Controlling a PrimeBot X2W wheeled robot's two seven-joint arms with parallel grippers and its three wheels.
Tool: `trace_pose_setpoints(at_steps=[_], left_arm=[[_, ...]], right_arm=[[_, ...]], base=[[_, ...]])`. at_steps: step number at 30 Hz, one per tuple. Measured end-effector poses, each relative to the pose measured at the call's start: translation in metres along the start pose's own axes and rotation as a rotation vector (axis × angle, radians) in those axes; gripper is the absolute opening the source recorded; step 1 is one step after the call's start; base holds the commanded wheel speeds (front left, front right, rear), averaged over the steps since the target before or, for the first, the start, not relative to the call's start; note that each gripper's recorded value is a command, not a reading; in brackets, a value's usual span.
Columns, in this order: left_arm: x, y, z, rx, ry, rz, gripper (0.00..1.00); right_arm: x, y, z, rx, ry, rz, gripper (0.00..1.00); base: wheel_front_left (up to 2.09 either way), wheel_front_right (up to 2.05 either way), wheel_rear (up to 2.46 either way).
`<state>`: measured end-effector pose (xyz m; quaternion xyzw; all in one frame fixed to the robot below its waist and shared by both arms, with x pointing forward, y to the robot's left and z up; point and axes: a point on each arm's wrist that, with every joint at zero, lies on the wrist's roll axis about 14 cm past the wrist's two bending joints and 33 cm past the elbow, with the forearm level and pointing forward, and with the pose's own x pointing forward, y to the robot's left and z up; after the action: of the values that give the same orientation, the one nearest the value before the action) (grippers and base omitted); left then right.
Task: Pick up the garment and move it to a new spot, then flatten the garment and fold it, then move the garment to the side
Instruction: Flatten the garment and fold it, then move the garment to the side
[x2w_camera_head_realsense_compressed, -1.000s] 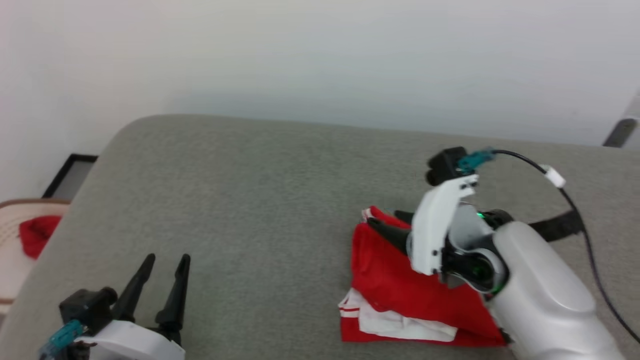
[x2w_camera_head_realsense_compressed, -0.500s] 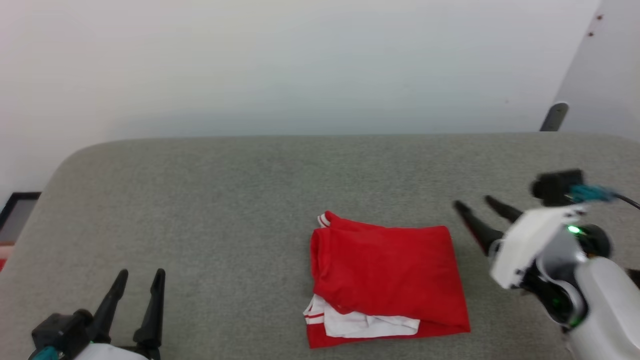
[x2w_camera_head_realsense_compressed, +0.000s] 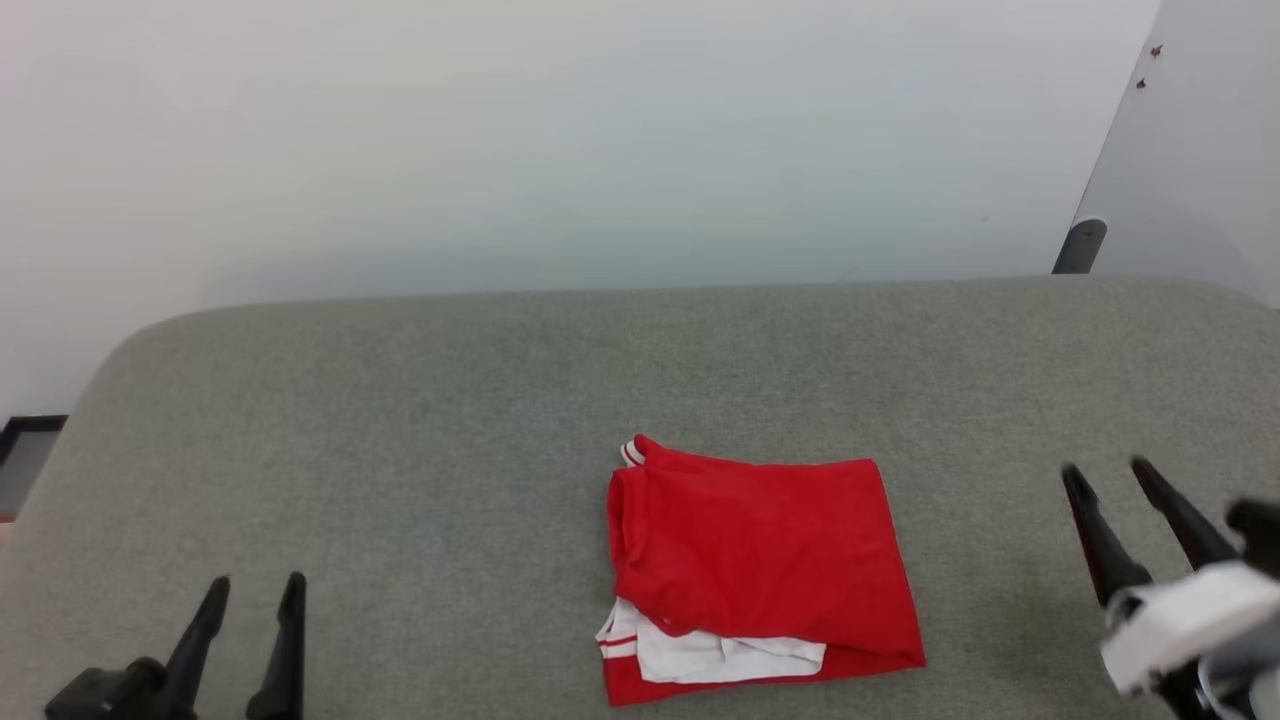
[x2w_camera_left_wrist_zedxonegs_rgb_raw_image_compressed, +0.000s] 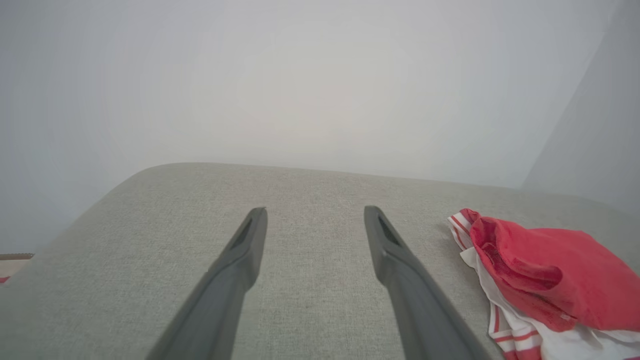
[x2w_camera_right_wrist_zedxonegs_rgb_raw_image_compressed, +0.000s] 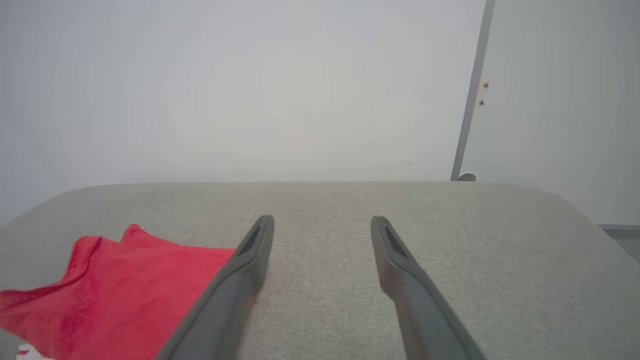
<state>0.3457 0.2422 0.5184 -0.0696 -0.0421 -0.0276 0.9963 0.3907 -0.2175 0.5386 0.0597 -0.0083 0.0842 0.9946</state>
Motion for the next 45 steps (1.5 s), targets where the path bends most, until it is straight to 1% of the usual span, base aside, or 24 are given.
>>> trace_pose_setpoints(at_steps=[7, 12, 19, 28, 34, 41, 45], left_arm=[[-0.005, 0.006, -0.003, -0.002, 0.007, 0.022, 1.0], [-0.002, 0.006, -0.003, 0.008, 0.009, 0.019, 1.0], [-0.001, 0.004, -0.004, 0.009, 0.011, 0.013, 1.0], [-0.002, 0.002, -0.005, 0.008, 0.011, 0.008, 1.0], [-0.005, 0.007, -0.002, 0.011, 0.005, 0.022, 1.0], [-0.017, 0.027, 0.005, 0.031, -0.01, 0.08, 1.0], [-0.026, 0.035, 0.006, 0.036, -0.013, 0.107, 1.0]], right_arm=[[-0.031, -0.017, -0.025, 0.026, 0.012, -0.075, 1.0], [-0.043, -0.024, -0.031, 0.029, 0.009, -0.11, 1.0], [-0.048, -0.03, -0.032, 0.029, 0.002, -0.133, 1.0], [-0.048, -0.029, -0.035, 0.028, 0.017, -0.133, 1.0], [-0.04, -0.012, -0.044, 0.032, 0.058, -0.084, 1.0], [-0.015, 0.029, -0.049, 0.025, 0.111, 0.044, 1.0], [0.001, 0.047, -0.054, 0.016, 0.158, 0.104, 1.0]], base=[[0.0, 0.0, 0.0], [0.0, 0.0, 0.0], [0.0, 0.0, 0.0], [0.0, 0.0, 0.0], [0.0, 0.0, 0.0], [0.0, 0.0, 0.0], [0.0, 0.0, 0.0]])
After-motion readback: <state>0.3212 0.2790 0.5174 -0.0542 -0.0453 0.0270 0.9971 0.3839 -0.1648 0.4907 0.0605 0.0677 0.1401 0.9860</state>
